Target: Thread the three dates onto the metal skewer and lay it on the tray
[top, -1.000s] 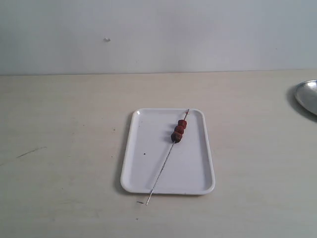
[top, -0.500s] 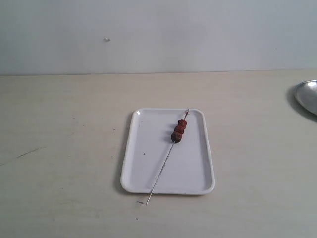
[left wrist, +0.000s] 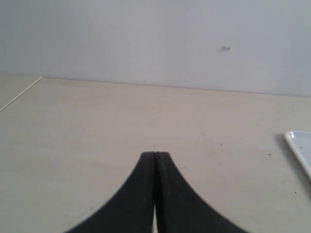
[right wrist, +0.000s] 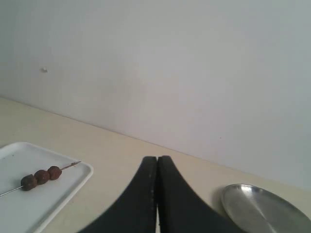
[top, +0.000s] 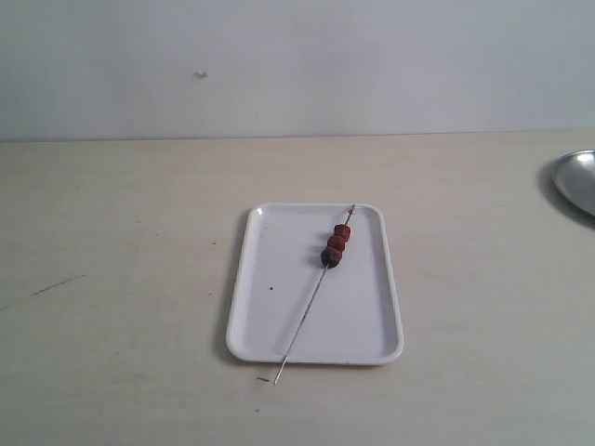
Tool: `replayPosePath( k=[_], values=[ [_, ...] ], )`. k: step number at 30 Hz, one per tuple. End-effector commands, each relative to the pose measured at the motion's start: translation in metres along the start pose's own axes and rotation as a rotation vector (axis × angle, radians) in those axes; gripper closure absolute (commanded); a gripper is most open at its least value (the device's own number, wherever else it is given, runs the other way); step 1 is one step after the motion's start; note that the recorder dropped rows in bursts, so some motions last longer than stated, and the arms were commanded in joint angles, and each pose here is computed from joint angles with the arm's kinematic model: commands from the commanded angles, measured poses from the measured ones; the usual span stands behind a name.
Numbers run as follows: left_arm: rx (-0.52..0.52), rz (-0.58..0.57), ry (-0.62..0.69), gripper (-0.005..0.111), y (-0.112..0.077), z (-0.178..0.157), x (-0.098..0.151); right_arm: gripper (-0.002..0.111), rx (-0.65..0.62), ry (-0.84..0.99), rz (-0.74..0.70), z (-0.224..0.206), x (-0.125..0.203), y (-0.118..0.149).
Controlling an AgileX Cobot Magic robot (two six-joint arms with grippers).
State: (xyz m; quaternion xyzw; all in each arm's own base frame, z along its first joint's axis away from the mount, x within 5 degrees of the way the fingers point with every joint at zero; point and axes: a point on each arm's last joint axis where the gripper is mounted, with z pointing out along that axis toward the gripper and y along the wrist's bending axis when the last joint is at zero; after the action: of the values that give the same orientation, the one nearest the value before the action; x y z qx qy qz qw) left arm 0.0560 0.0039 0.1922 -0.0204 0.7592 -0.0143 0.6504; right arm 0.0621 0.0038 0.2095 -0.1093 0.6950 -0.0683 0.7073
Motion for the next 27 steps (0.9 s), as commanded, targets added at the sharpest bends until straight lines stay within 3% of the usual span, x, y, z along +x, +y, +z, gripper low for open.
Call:
replayPosePath(
  k=[1, 27],
  values=[
    [-0.024, 0.001, 0.042, 0.107, 0.0022, -0.0004, 0.0047, 0.108, 0.000, -0.004, 0.001, -0.0003, 0.0008, 0.0003],
    [-0.035, 0.001, 0.064, 0.107, 0.0032, -0.0005, 0.0068, 0.108, 0.000, -0.004, 0.001, -0.0003, 0.0008, 0.0003]
  ],
)
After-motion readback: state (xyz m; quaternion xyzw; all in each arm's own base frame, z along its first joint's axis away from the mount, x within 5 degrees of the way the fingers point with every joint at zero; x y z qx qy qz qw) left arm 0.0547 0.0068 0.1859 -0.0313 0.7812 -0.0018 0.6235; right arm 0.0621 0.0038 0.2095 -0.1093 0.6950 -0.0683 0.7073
